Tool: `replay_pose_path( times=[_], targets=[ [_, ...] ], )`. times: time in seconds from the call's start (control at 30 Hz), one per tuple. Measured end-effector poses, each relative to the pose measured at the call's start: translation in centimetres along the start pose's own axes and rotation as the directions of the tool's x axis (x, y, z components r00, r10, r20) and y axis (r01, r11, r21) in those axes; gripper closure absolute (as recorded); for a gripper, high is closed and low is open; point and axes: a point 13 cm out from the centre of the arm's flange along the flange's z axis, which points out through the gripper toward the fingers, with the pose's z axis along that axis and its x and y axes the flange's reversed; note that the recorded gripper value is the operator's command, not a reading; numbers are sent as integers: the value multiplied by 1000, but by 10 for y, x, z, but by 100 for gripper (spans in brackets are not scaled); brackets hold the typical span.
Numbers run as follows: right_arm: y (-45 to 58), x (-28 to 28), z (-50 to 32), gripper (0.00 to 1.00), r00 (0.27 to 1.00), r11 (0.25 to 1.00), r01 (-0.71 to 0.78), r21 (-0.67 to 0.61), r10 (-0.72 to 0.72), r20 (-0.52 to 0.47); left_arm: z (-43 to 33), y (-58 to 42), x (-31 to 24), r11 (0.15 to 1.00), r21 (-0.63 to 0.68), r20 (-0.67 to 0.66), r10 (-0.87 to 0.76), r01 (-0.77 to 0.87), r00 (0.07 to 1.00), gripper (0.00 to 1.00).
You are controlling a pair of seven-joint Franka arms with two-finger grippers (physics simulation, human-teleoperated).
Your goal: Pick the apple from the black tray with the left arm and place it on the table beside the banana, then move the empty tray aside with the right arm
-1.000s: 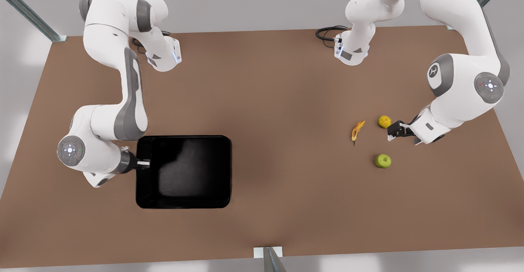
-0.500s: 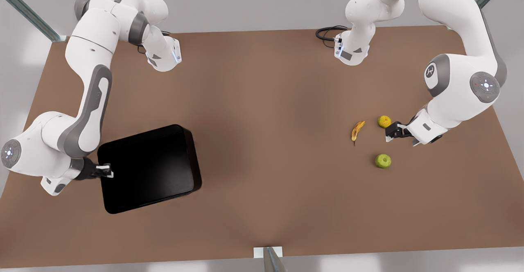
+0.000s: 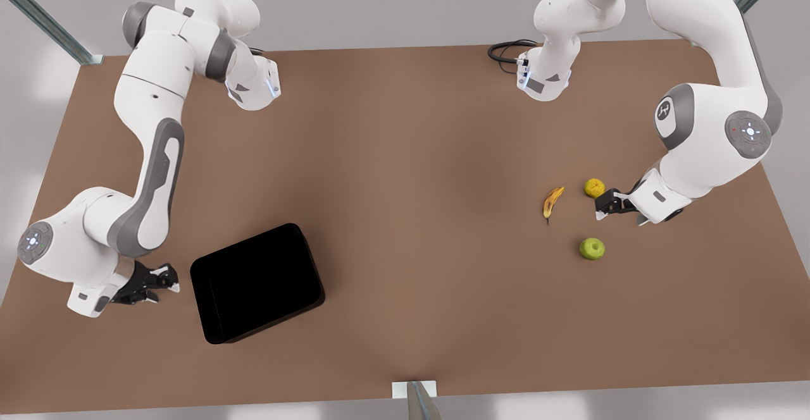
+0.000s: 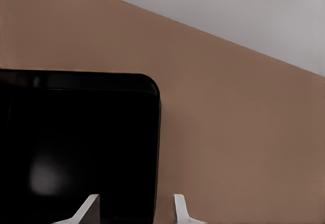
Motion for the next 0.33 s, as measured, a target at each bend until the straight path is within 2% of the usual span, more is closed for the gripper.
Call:
replay_pose_path(
  times=[0.13,0.2,0.33],
  targets=[
    [83,-43,-68,3,983,983,182,-33,-181,29,-8,-1,2,1000,-3,9,-1,1,1000,0],
    [124,-45,-107,2,960,959,281,-45,-280,23,-11,-1,3,1000,-4,10,-1,1,1000,0],
    [150,-23,-159,0,955,956,291,36,-287,-81,-12,-2,6,1000,-6,7,-2,2,1000,0]
  ],
)
